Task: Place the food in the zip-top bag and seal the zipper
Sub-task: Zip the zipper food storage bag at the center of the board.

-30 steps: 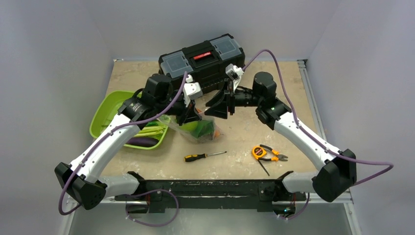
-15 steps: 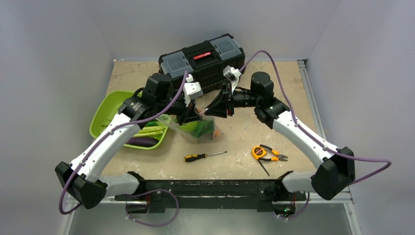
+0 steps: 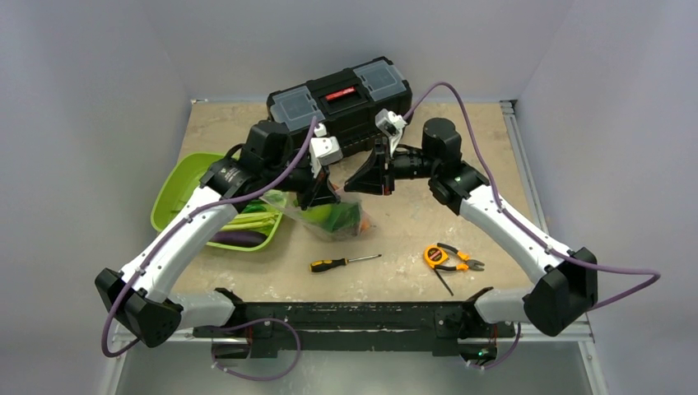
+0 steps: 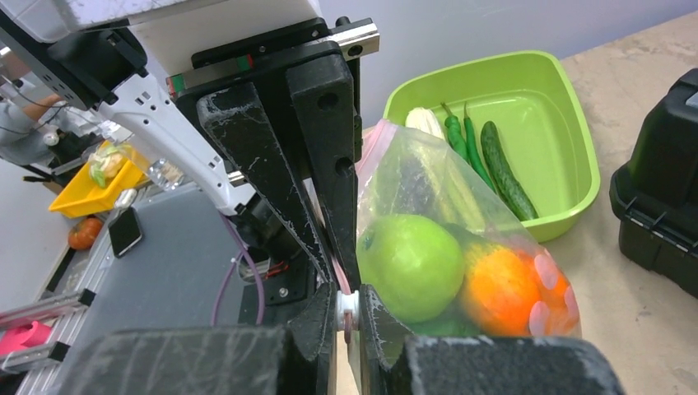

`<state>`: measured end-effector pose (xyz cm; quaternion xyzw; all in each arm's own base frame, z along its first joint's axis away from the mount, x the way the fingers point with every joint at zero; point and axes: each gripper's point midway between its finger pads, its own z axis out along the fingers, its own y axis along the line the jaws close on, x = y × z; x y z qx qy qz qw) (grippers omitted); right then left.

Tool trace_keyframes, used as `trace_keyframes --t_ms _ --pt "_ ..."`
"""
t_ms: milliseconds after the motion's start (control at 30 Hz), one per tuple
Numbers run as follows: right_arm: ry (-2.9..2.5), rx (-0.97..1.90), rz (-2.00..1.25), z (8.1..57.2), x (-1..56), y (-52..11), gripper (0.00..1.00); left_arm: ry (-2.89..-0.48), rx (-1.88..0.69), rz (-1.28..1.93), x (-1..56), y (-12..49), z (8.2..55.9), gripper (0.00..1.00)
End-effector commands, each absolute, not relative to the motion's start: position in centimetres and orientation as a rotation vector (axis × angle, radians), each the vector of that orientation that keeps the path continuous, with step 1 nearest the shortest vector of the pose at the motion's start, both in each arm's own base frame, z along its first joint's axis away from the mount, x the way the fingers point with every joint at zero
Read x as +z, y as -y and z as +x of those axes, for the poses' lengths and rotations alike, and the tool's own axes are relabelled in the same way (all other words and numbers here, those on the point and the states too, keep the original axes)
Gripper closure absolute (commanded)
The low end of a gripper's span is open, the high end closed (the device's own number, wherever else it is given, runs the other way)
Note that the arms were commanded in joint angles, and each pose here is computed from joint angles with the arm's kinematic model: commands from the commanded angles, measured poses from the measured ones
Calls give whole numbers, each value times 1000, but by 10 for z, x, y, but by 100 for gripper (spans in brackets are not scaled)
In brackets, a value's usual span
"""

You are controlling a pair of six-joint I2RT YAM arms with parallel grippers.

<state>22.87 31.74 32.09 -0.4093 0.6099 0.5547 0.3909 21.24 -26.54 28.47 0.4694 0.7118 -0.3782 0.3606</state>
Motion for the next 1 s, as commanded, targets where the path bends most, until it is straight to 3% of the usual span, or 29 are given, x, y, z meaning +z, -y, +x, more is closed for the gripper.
trace_keyframes --t_ms 0,700,767,967 --pt "-1454 1388 -1106 221 344 -322 100 -1713 -1019 1236 316 274 211 100" --pt "-1411 1496 -1254 207 337 -362 99 -1644 -1054 1274 322 277 204 100" --pt "-1400 1510 -1262 204 339 -362 95 -1641 -1049 1274 322 276 204 100" --pt "-1418 1491 -1224 204 338 -349 68 -1659 -1029 1266 317 273 204 100"
